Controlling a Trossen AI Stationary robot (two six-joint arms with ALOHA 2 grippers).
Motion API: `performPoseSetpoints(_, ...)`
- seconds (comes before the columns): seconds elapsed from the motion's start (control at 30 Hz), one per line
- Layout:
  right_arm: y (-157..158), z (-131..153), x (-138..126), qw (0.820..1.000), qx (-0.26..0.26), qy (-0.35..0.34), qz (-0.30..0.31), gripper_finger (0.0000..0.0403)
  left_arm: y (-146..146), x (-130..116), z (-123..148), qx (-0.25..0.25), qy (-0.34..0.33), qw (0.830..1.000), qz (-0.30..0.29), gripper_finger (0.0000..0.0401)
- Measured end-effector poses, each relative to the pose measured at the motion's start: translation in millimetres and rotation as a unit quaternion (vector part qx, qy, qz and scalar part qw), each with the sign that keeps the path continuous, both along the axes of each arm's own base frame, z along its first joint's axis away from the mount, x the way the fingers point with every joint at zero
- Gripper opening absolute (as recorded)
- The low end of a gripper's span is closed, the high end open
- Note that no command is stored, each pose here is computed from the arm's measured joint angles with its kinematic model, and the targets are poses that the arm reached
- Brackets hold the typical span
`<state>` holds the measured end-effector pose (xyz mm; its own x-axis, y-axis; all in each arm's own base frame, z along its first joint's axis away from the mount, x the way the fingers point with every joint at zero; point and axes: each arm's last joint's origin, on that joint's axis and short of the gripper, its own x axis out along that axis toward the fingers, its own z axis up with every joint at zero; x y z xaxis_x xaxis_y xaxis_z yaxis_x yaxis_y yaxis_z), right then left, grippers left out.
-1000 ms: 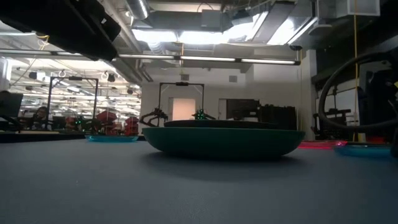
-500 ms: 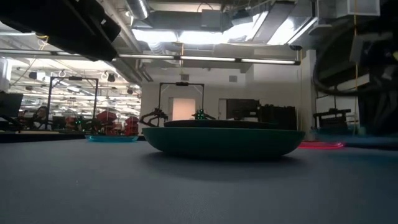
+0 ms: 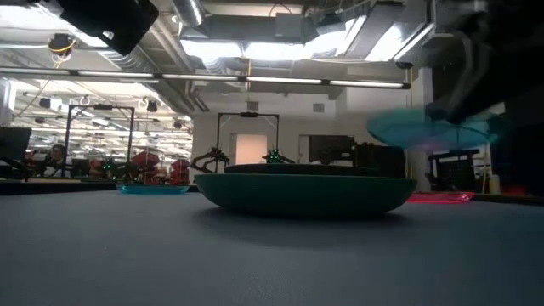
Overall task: Stack plastic plates
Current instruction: Stack the right blue plate on top of the black plate
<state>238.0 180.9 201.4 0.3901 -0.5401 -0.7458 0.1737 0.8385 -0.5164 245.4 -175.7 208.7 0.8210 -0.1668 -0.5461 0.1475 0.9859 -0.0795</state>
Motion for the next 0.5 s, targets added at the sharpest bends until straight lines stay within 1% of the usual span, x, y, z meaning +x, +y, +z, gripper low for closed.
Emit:
performPoseSetpoints(0.13,0.8,5.3,18.5,0.998,0.004,-0.009,0.058,0.0000,0.4,-0.7,-1.1,0.004,0.006,1.000,-0.001,0.0111)
performPoseSetpoints(0.3,0.2,5.6,41.0,0.990,0.020,-0.021,0.140,0.0000,0.5,-0.7,-1.2,0.004,0.006,1.000,-0.001,0.0111)
performPoseSetpoints(0.5,-8.0,8.9,58.2,0.983,0.013,-0.033,0.180,0.0000,0.6,-0.7,-1.2,0.006,0.005,1.000,0.001,0.0111)
